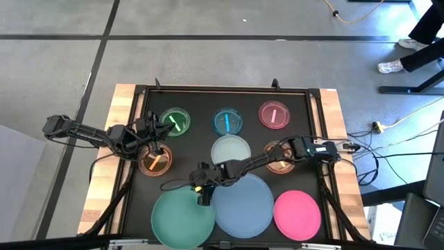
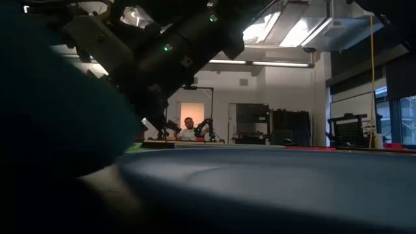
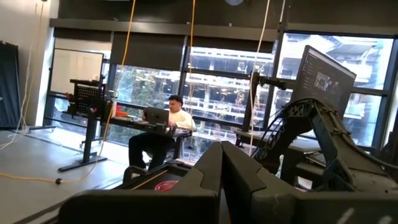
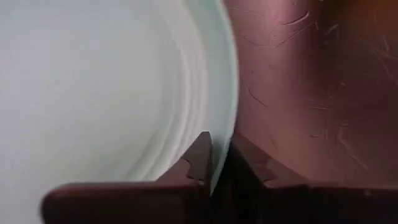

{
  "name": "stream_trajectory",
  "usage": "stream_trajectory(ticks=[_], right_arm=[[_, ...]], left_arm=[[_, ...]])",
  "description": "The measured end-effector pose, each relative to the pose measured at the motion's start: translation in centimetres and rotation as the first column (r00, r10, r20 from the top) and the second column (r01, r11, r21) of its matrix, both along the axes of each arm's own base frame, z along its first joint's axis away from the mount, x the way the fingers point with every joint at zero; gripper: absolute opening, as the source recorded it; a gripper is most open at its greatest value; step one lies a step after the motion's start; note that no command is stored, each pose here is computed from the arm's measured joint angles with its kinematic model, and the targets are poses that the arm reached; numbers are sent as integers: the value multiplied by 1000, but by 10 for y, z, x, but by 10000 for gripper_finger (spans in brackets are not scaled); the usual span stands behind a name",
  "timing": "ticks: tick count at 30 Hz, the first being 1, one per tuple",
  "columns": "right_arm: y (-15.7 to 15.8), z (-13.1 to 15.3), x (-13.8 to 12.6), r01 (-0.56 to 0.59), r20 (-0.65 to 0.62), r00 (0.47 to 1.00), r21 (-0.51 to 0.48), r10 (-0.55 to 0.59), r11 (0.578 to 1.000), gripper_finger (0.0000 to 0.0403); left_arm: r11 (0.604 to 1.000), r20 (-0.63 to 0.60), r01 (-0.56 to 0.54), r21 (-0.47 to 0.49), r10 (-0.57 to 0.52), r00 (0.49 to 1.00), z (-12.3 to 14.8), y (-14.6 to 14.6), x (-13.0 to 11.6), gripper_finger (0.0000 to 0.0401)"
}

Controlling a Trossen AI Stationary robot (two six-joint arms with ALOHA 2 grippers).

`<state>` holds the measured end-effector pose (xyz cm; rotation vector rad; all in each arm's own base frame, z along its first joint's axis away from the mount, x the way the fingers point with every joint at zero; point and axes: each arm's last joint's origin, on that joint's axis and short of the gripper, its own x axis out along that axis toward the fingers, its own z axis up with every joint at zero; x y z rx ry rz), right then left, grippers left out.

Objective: Stack plastic plates
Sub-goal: Stack the green plate on top of the blue plate

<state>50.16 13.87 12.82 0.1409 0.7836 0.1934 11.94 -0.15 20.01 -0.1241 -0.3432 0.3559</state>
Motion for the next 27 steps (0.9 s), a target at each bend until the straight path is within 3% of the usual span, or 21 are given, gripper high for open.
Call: stream_trajectory(ticks=[3,11,20,27], right_arm=[[0,1,1,-7,20,1000,-18,7,1000,6],[-8,7,4,-15,55,998,-56,18,998,2],[-17,49,1,-2,150,989,-101,17,995,1],[-32,81,-8,0,142,990,-89,12,996,0]], left_arm=[[1000,0,0,0,0,1000,0,0,0,2],[1000,-2,0,0,0,1000,0,0,0,2],[1000,-3,0,0,0,1000,0,0,0,2],[1000,-3,1,0,-1,1000,0,0,0,2]])
